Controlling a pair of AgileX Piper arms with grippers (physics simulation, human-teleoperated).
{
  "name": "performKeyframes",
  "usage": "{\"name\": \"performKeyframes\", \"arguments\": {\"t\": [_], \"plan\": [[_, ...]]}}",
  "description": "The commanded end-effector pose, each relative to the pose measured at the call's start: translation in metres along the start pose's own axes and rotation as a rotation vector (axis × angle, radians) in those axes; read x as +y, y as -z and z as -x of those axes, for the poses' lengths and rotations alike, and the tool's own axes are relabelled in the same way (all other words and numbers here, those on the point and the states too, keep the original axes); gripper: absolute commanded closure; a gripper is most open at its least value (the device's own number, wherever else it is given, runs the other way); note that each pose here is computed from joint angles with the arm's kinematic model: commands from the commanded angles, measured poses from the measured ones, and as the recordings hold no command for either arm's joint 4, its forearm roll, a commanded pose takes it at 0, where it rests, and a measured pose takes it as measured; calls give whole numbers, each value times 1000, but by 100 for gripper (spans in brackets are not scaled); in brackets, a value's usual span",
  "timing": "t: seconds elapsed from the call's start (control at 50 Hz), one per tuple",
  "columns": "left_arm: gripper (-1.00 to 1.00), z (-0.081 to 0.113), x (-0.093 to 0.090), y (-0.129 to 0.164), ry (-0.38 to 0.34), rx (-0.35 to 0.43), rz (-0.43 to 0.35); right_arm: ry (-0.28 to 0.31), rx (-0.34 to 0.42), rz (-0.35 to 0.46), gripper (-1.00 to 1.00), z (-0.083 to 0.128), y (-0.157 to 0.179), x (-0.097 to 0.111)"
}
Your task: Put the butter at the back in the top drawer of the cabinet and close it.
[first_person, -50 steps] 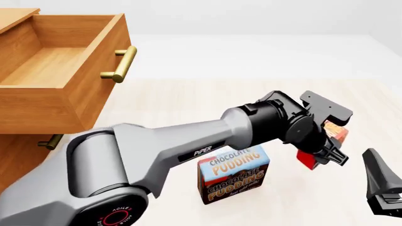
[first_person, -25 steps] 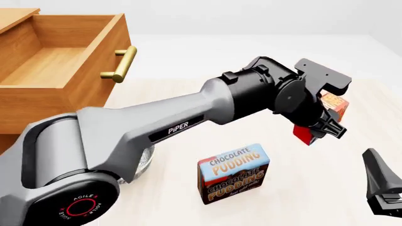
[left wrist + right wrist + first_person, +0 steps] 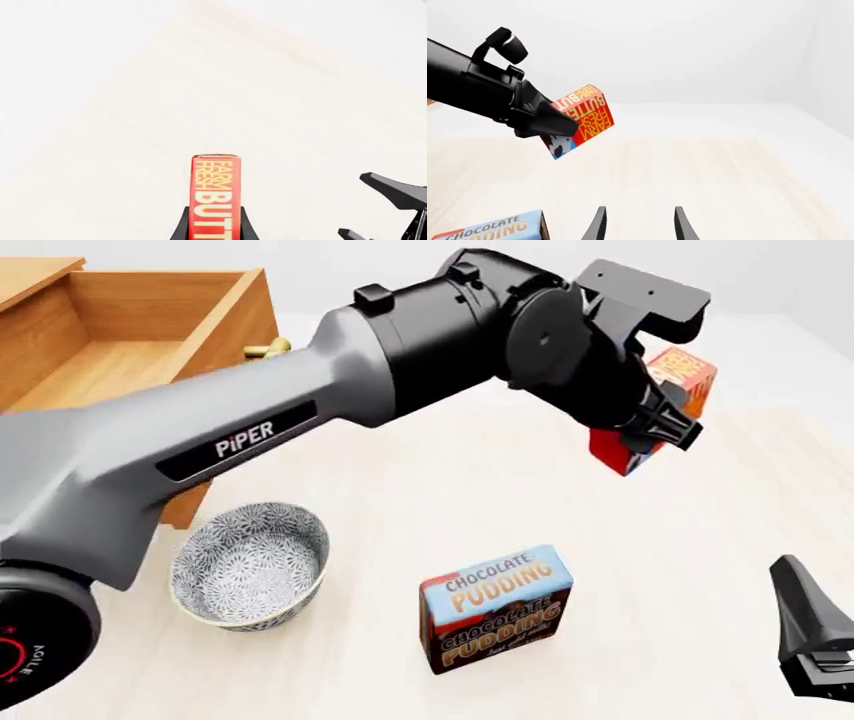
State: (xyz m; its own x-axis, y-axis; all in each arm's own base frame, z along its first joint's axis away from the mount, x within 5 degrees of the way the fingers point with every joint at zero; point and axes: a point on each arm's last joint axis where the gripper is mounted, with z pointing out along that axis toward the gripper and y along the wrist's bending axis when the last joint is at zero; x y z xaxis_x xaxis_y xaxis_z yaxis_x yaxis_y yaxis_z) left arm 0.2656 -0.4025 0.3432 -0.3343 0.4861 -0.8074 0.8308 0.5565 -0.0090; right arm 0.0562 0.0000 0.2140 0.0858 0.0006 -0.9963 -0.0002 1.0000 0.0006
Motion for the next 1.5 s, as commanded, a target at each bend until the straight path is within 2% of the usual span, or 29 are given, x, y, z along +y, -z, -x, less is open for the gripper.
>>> {"name": "performKeyframes", "arguments": {"t": [0.02, 0.32, 0.62, 0.66, 0.76, 0.9, 1.38, 1.5], "plan": [[100, 21, 20, 53, -15, -82, 38, 0, 0, 0, -100, 0, 0, 0], [100, 28, 52, 104, 9, -119, 108, 0, 0, 0, -100, 0, 0, 0], [100, 21, 87, 146, 41, -124, 196, 0, 0, 0, -100, 0, 0, 0], [100, 19, 95, 154, 68, -128, 215, 0, 0, 0, -100, 0, 0, 0], [100, 19, 101, 165, 78, -138, 236, 0, 0, 0, -100, 0, 0, 0], [100, 13, 120, 180, 109, -137, 288, 0, 0, 0, -100, 0, 0, 0], [100, -12, 150, 237, 167, -144, 420, 0, 0, 0, -100, 0, 0, 0], [100, -20, 149, 267, 180, -152, 459, 0, 0, 0, -100, 0, 0, 0]]}}
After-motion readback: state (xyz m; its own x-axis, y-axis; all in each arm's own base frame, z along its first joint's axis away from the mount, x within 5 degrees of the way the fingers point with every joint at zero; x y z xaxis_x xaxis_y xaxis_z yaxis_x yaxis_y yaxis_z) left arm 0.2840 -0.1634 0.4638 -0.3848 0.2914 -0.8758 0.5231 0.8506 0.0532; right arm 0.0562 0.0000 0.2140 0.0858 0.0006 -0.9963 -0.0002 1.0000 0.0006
